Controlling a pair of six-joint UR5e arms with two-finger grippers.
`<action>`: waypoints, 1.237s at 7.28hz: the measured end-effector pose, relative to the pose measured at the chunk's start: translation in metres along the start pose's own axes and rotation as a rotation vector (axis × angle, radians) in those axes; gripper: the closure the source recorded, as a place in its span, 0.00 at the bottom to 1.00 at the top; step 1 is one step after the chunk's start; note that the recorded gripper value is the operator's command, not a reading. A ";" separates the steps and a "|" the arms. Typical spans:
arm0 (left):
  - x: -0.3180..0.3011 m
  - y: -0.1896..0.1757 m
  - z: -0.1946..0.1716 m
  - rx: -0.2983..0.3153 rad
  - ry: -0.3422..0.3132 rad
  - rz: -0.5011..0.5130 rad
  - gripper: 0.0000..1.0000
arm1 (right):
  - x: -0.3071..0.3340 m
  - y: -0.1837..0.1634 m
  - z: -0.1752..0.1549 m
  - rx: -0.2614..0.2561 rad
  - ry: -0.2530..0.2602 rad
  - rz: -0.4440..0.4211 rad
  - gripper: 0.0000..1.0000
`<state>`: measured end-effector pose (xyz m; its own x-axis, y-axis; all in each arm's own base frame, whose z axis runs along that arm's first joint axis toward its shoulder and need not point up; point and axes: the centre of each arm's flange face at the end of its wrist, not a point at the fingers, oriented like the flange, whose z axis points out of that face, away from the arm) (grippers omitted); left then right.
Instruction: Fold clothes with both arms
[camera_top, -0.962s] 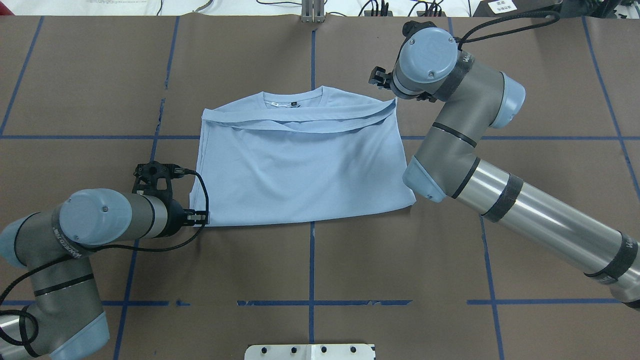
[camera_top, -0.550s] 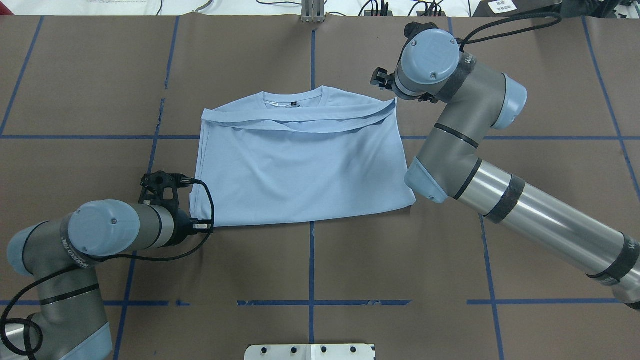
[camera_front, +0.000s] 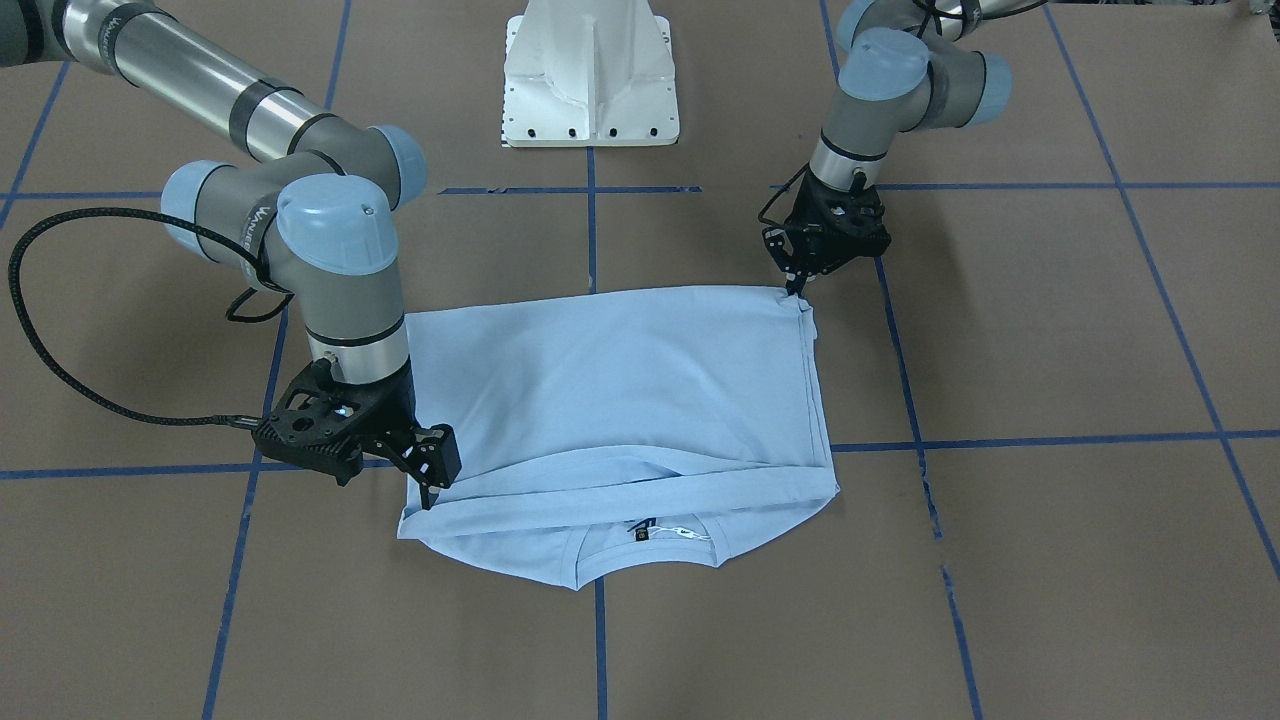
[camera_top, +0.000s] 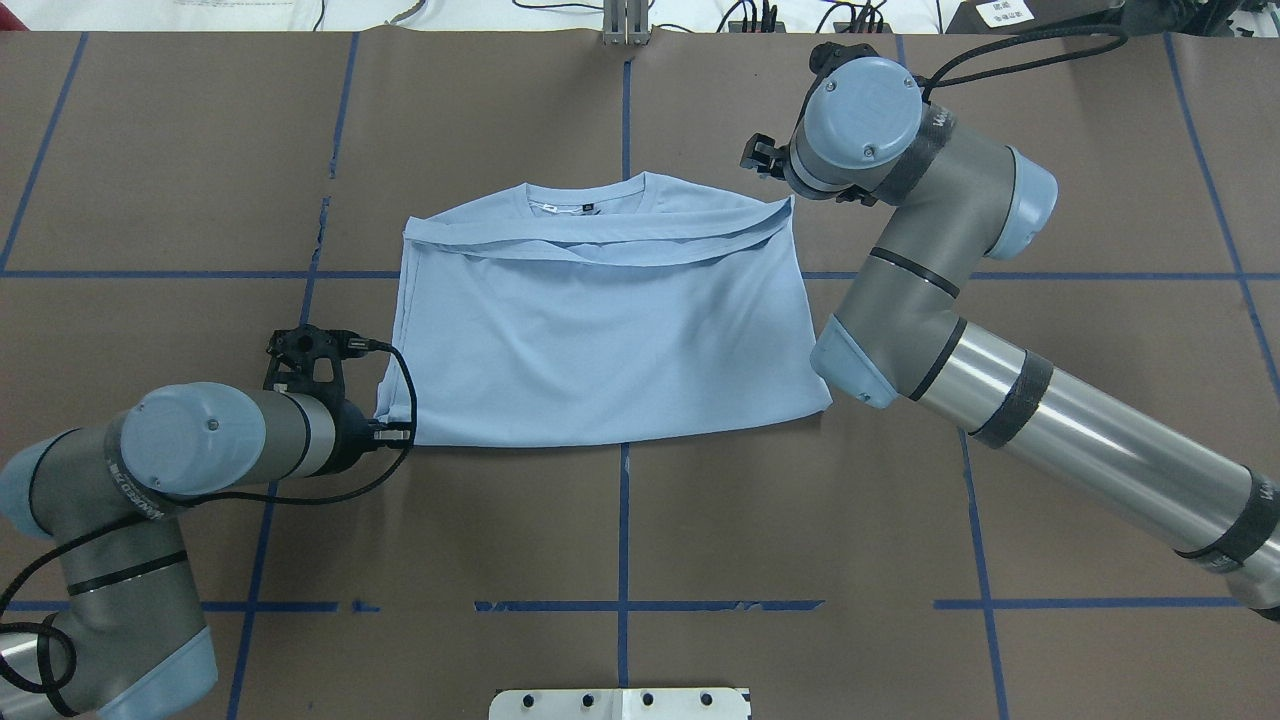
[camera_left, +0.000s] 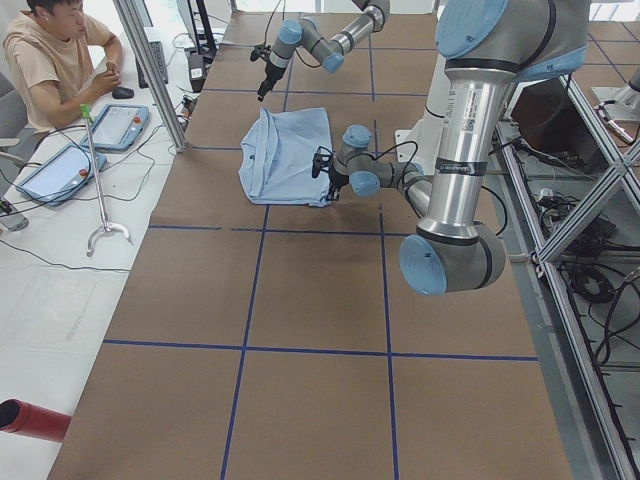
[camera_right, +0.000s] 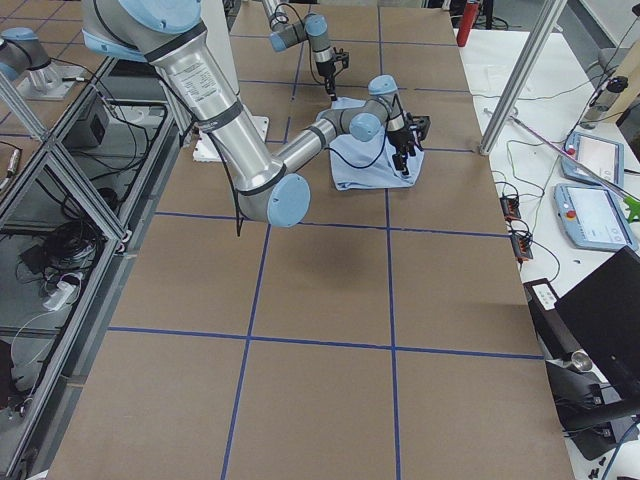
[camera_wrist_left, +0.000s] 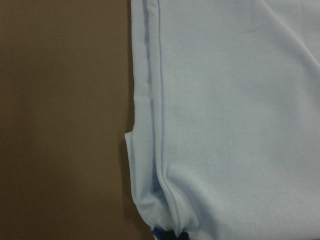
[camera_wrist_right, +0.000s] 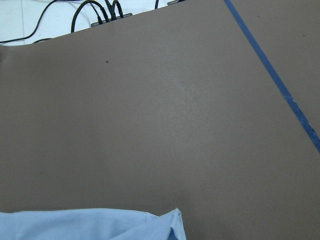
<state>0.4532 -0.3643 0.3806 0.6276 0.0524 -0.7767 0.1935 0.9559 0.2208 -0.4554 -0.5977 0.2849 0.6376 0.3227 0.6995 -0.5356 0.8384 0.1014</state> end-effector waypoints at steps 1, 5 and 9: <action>-0.013 -0.020 -0.001 0.027 -0.020 0.032 1.00 | 0.000 0.000 0.000 0.001 0.000 -0.001 0.00; -0.107 -0.171 0.043 0.148 -0.209 0.162 1.00 | 0.001 0.000 -0.001 0.001 -0.001 -0.003 0.00; -0.116 -0.347 0.082 0.240 -0.303 0.233 1.00 | 0.008 -0.002 -0.017 0.009 -0.028 0.003 0.00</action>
<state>0.3754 -0.7258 0.4424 0.8606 0.1373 -0.4905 0.1677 0.8329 0.5274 -0.4401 -0.5894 0.2779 0.6205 0.3125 0.7193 -0.5421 0.8336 0.1055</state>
